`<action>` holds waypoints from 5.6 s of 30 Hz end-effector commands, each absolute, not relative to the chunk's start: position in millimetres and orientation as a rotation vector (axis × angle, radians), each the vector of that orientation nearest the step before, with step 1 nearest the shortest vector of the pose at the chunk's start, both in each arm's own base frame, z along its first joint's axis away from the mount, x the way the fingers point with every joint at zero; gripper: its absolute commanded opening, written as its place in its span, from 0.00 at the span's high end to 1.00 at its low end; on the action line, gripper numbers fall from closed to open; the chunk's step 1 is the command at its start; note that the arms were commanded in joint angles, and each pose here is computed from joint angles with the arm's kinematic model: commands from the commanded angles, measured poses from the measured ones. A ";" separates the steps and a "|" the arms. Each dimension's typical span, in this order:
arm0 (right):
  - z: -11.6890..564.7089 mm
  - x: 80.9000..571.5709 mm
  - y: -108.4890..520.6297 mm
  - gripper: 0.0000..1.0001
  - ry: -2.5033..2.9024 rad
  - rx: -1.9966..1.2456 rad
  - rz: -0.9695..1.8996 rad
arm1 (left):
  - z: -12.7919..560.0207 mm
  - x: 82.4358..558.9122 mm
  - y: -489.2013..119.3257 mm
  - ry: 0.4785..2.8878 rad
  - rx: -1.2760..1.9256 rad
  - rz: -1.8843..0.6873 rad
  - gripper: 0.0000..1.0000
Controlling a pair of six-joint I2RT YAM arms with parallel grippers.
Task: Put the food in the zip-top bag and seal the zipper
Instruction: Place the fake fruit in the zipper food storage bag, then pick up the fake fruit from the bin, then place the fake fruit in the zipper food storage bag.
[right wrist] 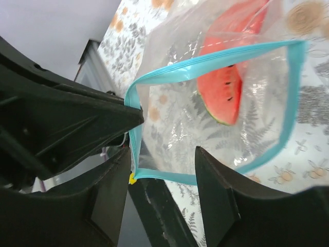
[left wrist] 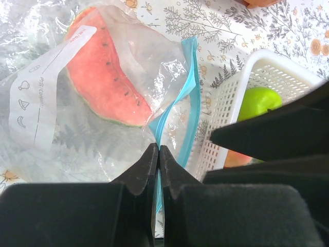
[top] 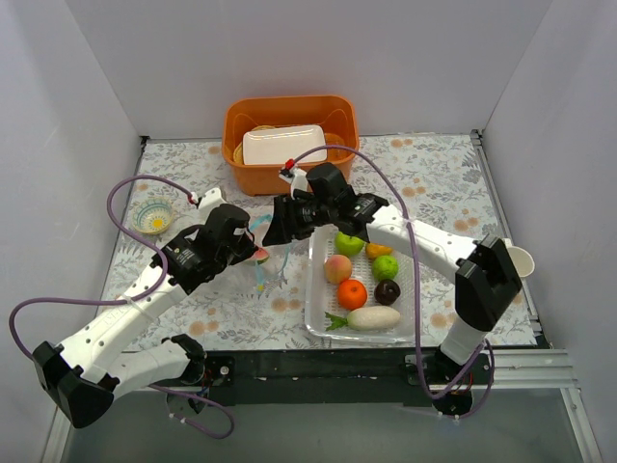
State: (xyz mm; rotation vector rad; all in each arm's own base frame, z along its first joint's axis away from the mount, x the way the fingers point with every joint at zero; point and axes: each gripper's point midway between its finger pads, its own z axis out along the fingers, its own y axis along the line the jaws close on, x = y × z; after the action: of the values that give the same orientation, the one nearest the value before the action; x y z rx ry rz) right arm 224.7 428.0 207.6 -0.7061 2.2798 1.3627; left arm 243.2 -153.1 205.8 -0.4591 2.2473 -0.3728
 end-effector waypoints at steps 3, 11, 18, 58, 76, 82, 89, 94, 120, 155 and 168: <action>199.4 246.6 377.2 0.41 2.344 -0.533 0.982 | 215.4 246.6 -144.0 2.199 -0.493 -0.339 1.00; 153.5 256.5 295.9 0.32 2.463 -0.307 0.569 | 211.1 246.8 -149.3 2.204 -0.458 -0.365 1.00; 144.8 261.2 263.2 0.18 2.484 -0.187 0.477 | 209.4 247.1 -152.5 2.210 -0.444 -0.378 1.00; 87.4 324.4 241.9 0.08 2.590 -0.218 0.287 | 202.3 248.3 -160.7 2.234 -0.397 -0.394 1.00; 79.6 321.7 240.7 0.11 2.603 -0.236 0.282 | 204.4 249.3 -163.6 2.235 -0.381 -0.405 1.00; 79.1 322.1 239.2 0.13 2.594 -0.266 0.272 | 202.4 248.8 -164.0 2.237 -0.383 -0.409 1.00; 78.1 319.6 237.9 0.29 2.597 -0.308 0.268 | 201.4 248.4 -163.0 2.237 -0.384 -0.404 1.00; 85.1 319.3 237.8 0.40 2.575 -0.308 0.286 | 200.8 248.5 -163.8 2.239 -0.384 -0.408 1.00; 184.5 286.1 261.2 0.60 2.351 -0.287 0.700 | 201.0 251.8 -171.2 2.239 -0.364 -0.434 1.00; 185.6 229.9 445.5 0.23 2.291 -0.706 1.300 | 237.3 251.3 -158.8 2.125 -0.415 -0.472 1.00; 215.6 251.5 406.7 0.02 2.251 -0.669 0.991 | 236.0 251.6 -140.4 2.093 -0.498 -0.393 1.00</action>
State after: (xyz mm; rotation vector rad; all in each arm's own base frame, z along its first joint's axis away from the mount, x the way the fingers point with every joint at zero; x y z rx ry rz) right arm 239.2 421.3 183.9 -0.6951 2.3186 1.0984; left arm 249.4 -150.7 219.8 -0.4434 2.1558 -0.4093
